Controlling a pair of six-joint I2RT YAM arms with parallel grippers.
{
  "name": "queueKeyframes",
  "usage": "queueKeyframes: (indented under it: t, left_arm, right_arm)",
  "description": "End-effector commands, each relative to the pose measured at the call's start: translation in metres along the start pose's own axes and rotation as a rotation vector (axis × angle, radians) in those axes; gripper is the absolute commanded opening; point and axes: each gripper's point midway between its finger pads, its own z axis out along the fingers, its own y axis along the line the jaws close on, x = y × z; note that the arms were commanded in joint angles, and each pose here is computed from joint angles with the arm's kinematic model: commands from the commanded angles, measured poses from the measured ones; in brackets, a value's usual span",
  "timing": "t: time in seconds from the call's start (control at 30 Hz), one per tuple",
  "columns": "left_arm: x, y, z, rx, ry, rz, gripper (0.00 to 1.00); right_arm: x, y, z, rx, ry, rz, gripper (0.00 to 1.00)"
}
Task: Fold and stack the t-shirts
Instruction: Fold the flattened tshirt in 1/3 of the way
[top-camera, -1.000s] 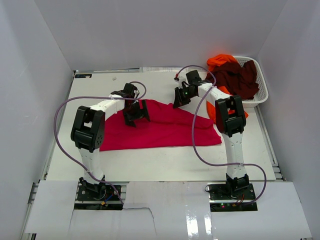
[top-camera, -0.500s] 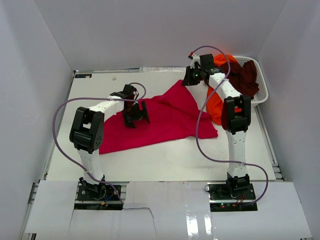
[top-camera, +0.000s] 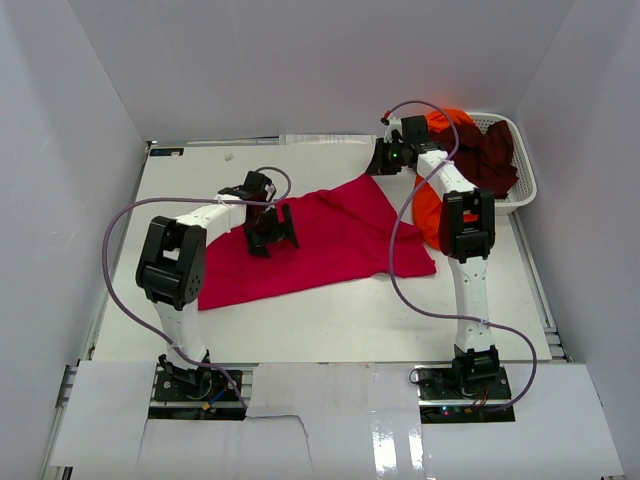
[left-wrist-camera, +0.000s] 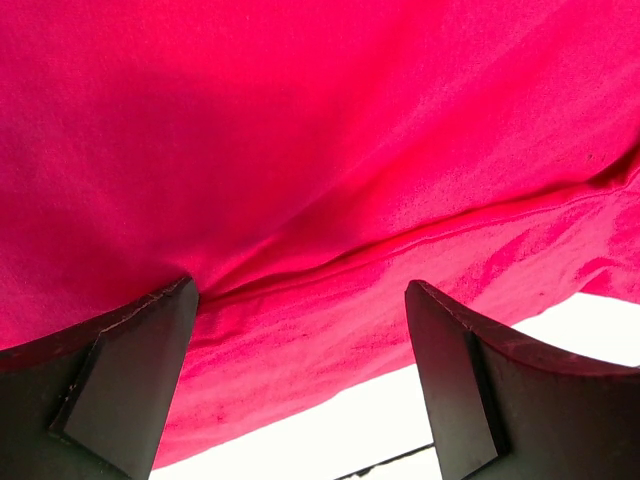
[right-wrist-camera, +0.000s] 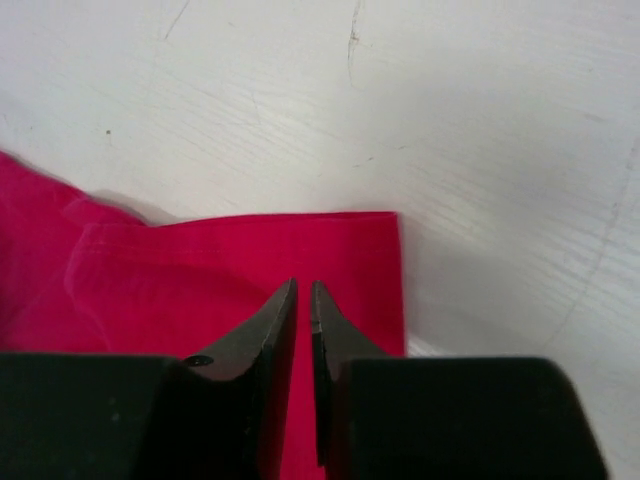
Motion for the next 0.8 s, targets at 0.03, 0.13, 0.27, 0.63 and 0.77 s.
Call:
queueKeyframes:
  t: [0.03,0.13,0.27,0.63,0.77]
  left_arm:
    - [0.025,0.019,-0.008,-0.049,0.044,0.010,0.97]
    - [0.029,0.021,-0.012,-0.049,0.042,0.011,0.97]
    - [0.030,0.022,-0.016,-0.048,0.041,0.019,0.97]
    - [0.031,0.021,-0.018,-0.044,0.047,0.030,0.97]
    - [0.030,0.021,-0.020,-0.049,0.041,0.037,0.97]
  right_arm:
    - [-0.043,-0.002,-0.005,-0.014,-0.115,-0.032,0.29]
    - [-0.035,-0.008,0.000,-0.007,-0.105,-0.021,0.44]
    - [-0.026,-0.013,0.008,-0.014,-0.095,-0.007,0.45]
    - [0.013,0.009,0.017,-0.137,-0.008,0.041,0.50]
    - [0.021,0.008,0.023,-0.149,0.024,0.050,0.52]
